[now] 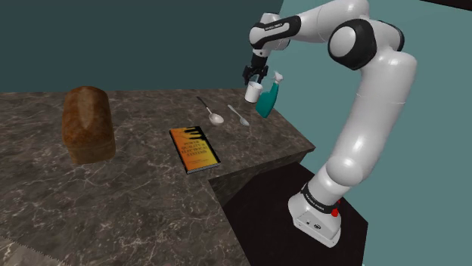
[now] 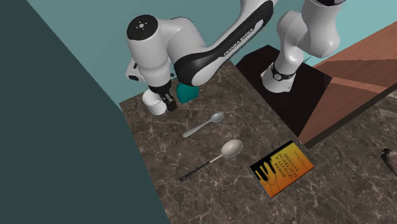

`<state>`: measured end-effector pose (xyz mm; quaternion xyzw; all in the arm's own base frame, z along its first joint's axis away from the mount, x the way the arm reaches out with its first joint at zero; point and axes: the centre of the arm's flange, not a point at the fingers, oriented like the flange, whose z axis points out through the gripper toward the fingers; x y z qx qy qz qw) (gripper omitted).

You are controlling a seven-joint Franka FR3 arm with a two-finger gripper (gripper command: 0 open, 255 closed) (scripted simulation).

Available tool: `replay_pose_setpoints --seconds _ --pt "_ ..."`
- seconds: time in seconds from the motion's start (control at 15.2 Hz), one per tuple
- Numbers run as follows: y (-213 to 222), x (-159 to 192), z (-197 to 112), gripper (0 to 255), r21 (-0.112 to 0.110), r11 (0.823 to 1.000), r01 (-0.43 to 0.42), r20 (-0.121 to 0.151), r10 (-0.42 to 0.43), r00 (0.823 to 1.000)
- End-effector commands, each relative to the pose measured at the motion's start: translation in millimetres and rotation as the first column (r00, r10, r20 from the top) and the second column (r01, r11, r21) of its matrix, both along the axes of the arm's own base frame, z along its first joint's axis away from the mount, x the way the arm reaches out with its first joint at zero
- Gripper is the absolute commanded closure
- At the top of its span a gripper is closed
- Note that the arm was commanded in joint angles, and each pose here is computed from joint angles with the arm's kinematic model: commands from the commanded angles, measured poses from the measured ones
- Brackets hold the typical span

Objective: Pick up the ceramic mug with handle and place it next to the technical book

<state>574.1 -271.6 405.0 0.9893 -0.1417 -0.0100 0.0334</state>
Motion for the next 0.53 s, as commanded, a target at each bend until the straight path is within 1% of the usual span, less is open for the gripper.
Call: replay_pose_setpoints --seconds 0.0,0.07,0.46 --pt "-19 16 -13 0 -0.001 1.0 0.009 0.0 -0.009 1.0" --pt "-26 21 -16 0 -0.001 1.0 0.012 0.0 -0.012 1.0" --pt "-28 20 -48 0 -0.001 1.0 0.012 0.0 -0.012 1.0"
